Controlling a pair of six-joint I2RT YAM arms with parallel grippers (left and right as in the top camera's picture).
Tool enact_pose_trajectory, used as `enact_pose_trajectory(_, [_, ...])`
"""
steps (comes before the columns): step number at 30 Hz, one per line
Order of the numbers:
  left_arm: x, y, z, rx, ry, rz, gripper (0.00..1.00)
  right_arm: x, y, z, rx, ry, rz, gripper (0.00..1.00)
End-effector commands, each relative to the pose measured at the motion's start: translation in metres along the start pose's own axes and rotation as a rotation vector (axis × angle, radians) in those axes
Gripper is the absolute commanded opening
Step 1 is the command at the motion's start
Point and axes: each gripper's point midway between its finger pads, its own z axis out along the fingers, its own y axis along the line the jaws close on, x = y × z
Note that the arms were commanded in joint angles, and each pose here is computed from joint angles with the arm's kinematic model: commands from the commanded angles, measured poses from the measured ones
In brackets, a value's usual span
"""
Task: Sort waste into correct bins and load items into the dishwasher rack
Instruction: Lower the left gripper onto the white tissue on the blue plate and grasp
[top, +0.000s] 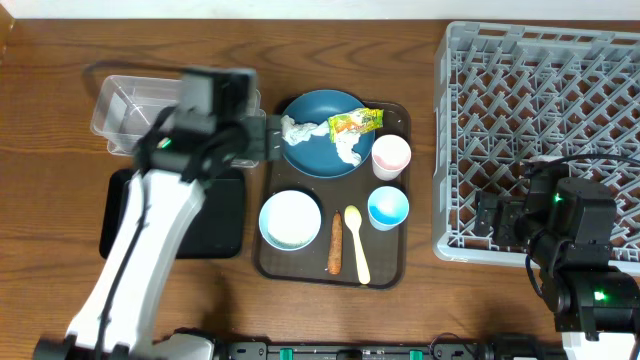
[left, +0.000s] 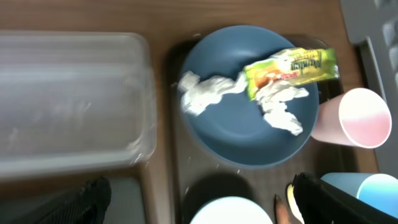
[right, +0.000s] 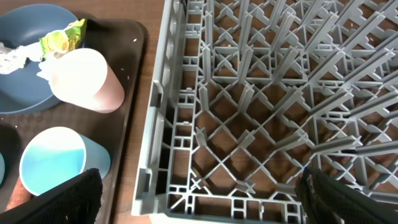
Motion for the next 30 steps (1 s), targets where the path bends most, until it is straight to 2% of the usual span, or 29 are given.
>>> enact_pose_trajectory(1, [-0.01,-0.021,0.026,0.012,0.02,0.248,0.95,-0.006,0.005,-0.005,-0.018,-0.015,0.007,0.99])
enact_pose_trajectory(4, [-0.006,-0.038,0.057,0.039,0.043,0.398,0.95,-0.006,0.005,-0.005,-0.017,-0.014,0.007,0.99])
enact_pose_trajectory(6, [-0.003,-0.044,0.078,0.047,0.055,0.447,0.95,-0.005,0.005,-0.005,-0.017,-0.011,0.007,0.99])
enact_pose_trajectory(15, [0.007,-0.043,0.142,0.046,0.088,0.452,0.91,-0.002,0.005,-0.005,-0.016,0.0,0.008,0.99])
enact_pose_trajectory(22, [0.019,-0.04,0.169,0.047,0.125,0.451,0.87,-0.001,0.004,-0.005,-0.012,0.006,0.008,0.99])
enact_pose_trajectory(30, [0.035,-0.036,0.192,0.048,0.167,0.449,0.86,0.0,0.004,-0.005,-0.012,0.009,0.008,0.99])
